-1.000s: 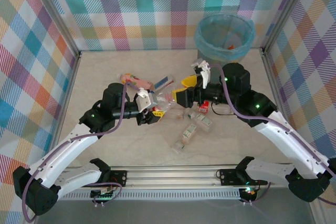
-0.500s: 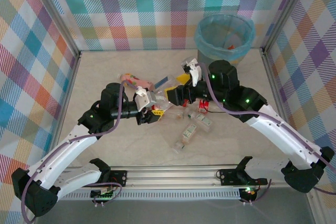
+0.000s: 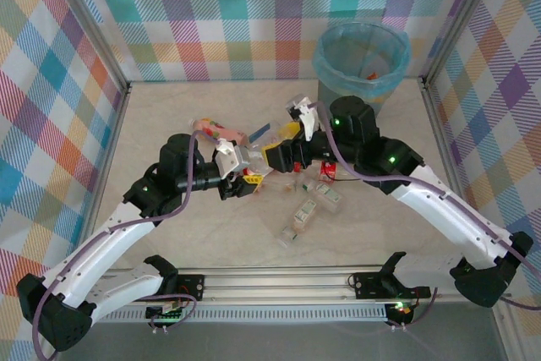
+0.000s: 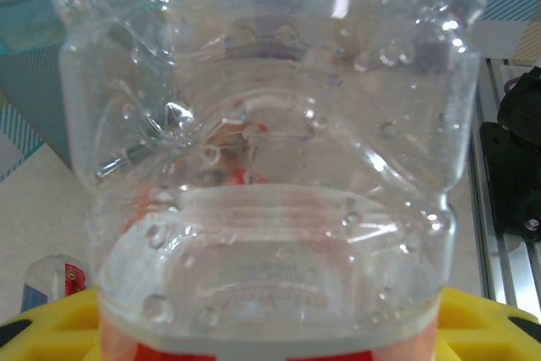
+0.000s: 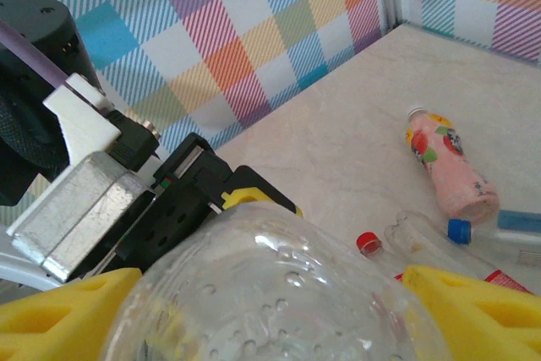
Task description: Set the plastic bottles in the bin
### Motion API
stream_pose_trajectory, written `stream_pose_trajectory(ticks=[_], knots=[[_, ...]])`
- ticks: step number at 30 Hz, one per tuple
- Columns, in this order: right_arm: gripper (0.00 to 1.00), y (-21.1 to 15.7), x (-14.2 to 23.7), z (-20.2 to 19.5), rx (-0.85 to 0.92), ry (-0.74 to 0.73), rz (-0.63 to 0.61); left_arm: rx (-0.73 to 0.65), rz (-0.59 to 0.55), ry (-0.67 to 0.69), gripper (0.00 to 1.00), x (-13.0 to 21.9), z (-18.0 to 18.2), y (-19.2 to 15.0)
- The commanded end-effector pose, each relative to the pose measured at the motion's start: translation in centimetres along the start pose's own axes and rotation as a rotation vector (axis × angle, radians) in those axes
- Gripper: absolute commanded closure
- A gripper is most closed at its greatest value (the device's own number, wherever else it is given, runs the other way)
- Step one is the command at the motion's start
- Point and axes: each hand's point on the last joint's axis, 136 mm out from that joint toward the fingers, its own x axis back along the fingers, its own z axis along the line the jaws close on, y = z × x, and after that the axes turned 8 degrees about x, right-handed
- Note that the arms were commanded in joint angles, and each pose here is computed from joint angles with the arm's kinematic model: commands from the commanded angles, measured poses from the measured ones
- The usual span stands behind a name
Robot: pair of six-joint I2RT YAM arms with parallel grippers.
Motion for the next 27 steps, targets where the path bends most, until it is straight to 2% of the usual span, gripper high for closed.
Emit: stream_pose_trajectory(ticks=[1,7,12,16,21,27], knots=[[0.21,1.7,0.4,1.3,0.021,0.054,-0.049,-0.027,-0.058,0.015,0.46,0.6,0.1,1.7],[0.32,2.5,0.7,1.6,0.024,0.061,-0.074,-0.027,-0.056,0.024,0.43,0.6,0.3,1.6],[0.39,3.1,1.3,0.7,0.010,-0.006,-0.094,-0.050,-0.078,0.043,0.37,1.2,0.3,2.0],[0.41,3.4,1.8,0.0,0.003,-0.054,-0.107,-0.063,-0.096,0.060,0.34,1.6,0.3,2.4],[0.41,4.2,2.5,-0.6,0.008,-0.108,-0.107,-0.075,-0.119,0.073,0.25,2.0,0.3,2.8],[0.40,5.7,4.4,-2.9,0.078,-0.282,-0.104,-0.113,-0.193,0.096,0.20,3.3,-0.1,4.3]])
